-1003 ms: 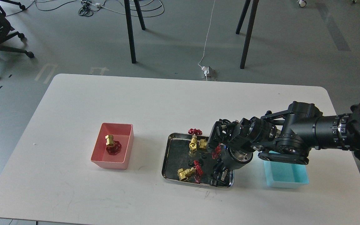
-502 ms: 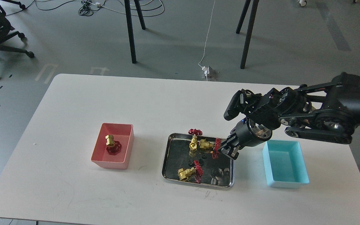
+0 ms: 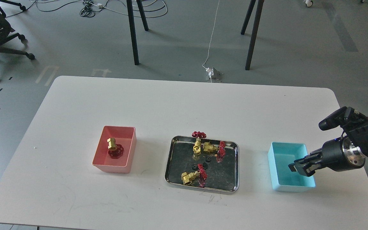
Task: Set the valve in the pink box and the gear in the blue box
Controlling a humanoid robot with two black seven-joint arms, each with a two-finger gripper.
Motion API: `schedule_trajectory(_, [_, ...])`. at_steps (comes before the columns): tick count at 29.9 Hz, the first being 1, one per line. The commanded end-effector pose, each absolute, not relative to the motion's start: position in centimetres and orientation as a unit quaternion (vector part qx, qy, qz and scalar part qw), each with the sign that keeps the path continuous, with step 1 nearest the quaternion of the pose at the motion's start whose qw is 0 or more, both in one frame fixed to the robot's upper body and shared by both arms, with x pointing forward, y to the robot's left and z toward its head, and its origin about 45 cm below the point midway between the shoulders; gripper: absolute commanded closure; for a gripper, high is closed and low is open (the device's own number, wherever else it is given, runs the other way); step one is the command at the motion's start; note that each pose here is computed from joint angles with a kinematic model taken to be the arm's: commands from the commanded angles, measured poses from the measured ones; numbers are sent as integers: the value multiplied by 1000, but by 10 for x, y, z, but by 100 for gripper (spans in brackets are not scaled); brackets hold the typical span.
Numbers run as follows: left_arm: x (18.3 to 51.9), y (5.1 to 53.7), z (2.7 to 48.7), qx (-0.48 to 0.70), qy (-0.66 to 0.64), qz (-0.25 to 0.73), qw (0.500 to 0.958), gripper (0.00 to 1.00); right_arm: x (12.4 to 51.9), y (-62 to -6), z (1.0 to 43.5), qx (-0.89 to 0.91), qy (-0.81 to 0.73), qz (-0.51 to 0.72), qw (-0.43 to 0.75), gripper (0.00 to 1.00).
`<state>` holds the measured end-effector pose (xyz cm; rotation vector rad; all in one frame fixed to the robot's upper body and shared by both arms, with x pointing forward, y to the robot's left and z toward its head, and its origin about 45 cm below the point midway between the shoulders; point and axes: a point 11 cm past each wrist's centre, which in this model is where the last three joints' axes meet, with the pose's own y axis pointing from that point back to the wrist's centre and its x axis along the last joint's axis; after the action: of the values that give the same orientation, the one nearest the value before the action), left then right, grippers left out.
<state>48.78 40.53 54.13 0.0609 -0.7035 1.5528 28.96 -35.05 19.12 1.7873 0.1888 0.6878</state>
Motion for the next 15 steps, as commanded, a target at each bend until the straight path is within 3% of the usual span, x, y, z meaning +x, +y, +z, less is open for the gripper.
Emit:
schedule_trajectory(1, [488,404,546,24,-313,685,658,1,293,-351,185,764,71,289,572,81])
schedule_trajectory(3, [488,404,546,24,-313,685,658,1,294,-351,184,764,70,289,573,68])
schedule_trajectory(7, [488,403,545,24,-313,684,658,1,295,-349,184,768,65,287,569,33])
schedule_trajectory(12, [490,398,540,30,-313,680,663,1,306,-342,197,773,40,303,556,17])
schedule_trajectory(15, [491,397,535,31,-313,679,664,1,337,-326,234,796,-40,319,512,7])
